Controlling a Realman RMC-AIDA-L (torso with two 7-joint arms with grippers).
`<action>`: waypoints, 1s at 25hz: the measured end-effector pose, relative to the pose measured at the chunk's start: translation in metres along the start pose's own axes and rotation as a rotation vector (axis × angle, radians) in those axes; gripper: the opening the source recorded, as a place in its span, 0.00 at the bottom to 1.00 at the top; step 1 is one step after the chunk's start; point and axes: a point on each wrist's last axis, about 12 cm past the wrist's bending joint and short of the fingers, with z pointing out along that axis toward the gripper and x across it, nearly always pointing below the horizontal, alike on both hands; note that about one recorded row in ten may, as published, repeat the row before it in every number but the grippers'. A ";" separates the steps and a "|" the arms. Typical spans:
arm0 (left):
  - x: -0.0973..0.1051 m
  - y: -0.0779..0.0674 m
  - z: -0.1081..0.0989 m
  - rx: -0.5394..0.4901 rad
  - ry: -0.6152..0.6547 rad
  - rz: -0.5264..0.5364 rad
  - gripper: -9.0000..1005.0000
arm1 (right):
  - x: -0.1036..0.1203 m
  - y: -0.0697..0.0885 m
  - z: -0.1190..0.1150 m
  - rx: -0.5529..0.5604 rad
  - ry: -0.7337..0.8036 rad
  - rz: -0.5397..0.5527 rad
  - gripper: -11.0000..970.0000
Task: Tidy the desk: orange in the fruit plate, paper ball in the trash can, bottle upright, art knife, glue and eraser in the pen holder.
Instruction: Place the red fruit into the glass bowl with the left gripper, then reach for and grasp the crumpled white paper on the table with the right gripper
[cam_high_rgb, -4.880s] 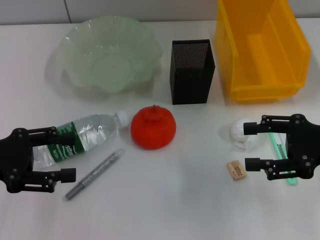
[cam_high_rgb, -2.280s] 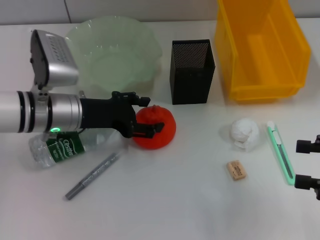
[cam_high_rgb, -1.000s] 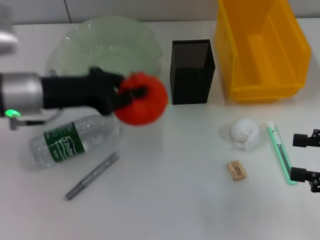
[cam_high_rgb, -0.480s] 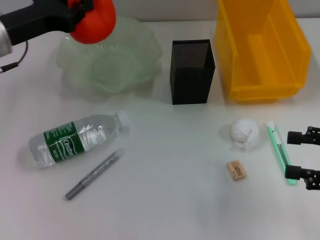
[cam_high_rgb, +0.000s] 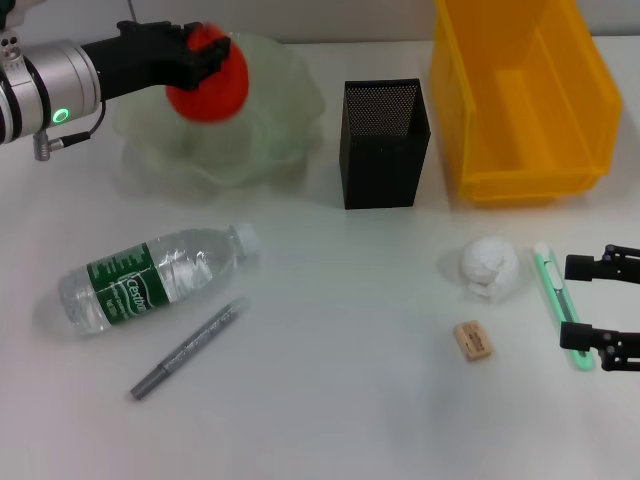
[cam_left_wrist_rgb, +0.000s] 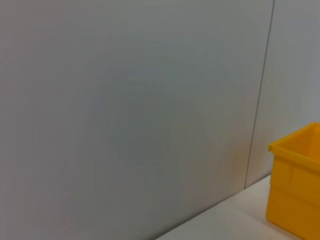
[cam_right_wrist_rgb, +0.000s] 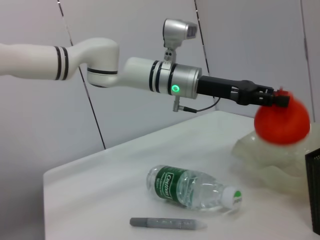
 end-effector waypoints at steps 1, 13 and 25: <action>0.000 0.000 0.000 0.000 0.000 0.000 0.25 | 0.000 0.000 0.000 0.005 0.001 0.001 0.80; -0.001 -0.009 -0.027 0.199 -0.053 -0.005 0.72 | -0.020 -0.007 -0.006 0.050 0.064 0.036 0.80; 0.033 -0.048 -0.125 0.682 -0.099 0.048 0.86 | -0.134 -0.005 0.020 0.154 0.544 0.121 0.80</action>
